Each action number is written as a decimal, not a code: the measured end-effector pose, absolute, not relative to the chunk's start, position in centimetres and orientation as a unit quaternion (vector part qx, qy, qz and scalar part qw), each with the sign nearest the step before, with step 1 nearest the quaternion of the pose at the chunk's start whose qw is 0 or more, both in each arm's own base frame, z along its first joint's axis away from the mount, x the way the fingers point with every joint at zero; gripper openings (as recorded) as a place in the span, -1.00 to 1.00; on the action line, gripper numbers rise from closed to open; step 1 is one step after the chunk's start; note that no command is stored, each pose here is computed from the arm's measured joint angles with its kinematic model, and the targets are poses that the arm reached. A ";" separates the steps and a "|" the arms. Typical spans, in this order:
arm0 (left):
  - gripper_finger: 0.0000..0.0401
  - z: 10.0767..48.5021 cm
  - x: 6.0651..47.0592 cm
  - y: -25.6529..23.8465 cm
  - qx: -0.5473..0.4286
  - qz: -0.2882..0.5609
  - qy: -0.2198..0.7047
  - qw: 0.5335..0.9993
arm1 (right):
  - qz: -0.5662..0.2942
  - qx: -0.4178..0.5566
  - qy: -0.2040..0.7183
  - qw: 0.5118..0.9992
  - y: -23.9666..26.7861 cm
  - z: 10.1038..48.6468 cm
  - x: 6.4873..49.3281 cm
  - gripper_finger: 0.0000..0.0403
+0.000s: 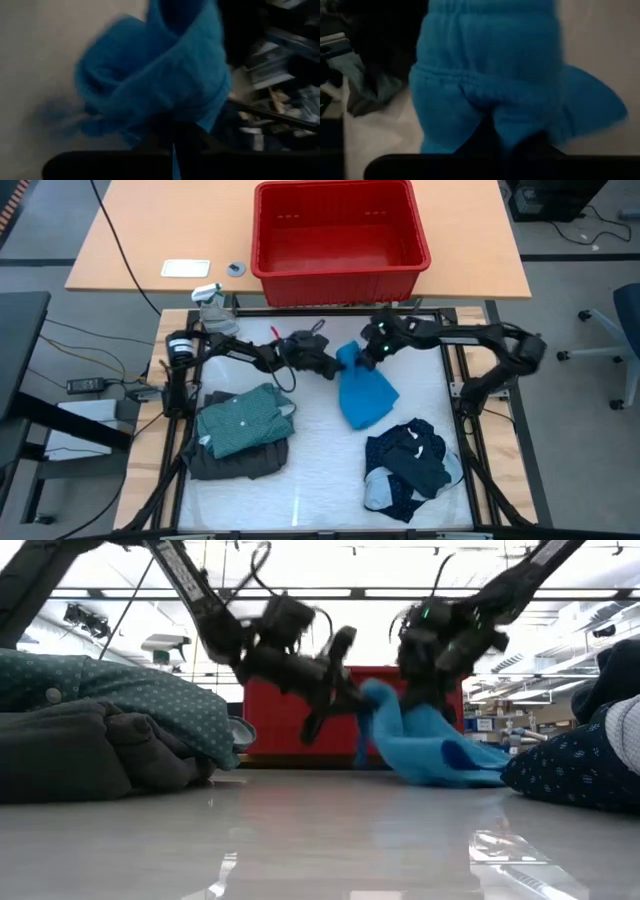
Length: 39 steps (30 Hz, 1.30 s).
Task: Fold Laundry from Bin
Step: Fold the blue short on the table
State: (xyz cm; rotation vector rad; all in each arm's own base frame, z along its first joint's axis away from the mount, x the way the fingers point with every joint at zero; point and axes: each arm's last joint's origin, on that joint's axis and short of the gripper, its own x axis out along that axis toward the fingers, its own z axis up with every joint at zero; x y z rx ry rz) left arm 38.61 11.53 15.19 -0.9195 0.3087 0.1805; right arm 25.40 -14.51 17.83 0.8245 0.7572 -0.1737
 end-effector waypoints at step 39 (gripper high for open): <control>-0.95 20.1 35.5 6.7 -0.289 0.053 0.292 0.910 | -0.180 0.438 0.326 0.818 -1.2 13.7 21.0 -0.92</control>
